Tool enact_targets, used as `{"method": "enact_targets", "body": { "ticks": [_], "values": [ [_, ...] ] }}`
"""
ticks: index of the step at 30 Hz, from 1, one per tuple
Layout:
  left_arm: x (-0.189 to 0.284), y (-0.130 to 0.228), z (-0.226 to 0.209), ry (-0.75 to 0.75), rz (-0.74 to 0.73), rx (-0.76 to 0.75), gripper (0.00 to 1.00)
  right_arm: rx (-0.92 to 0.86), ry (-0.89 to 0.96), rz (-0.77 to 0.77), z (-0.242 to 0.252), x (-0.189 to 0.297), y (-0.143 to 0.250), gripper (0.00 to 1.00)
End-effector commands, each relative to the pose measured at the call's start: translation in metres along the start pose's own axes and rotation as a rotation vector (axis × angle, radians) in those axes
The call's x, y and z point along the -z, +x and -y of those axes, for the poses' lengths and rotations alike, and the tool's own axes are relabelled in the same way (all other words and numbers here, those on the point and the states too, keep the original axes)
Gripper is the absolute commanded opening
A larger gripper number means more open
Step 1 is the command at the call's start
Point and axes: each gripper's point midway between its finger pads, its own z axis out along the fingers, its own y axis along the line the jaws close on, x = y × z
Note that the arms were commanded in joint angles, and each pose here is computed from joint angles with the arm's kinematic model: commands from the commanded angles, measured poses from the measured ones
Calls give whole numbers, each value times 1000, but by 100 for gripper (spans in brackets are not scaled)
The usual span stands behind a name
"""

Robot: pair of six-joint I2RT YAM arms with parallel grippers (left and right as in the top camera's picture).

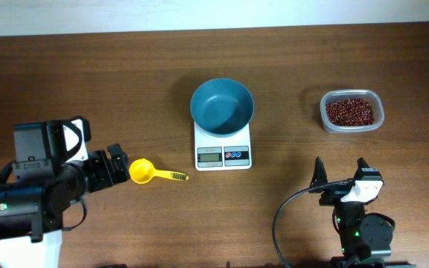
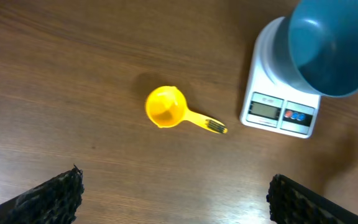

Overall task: Scoop item into bowl and weigh 50g on scale
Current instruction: 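Move the left gripper down onto the yellow scoop's cup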

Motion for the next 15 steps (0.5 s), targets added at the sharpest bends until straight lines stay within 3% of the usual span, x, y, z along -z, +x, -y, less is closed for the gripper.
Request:
{"method": "enact_targets", "body": {
  "ticks": [1,15],
  "values": [
    [-1,2,10,62,-21,19,99,-3,12,-4,2,0,2,99],
    [-2,-6,13,72,8,24,99,-3,12,-4,2,0,2,99]
  ]
}}
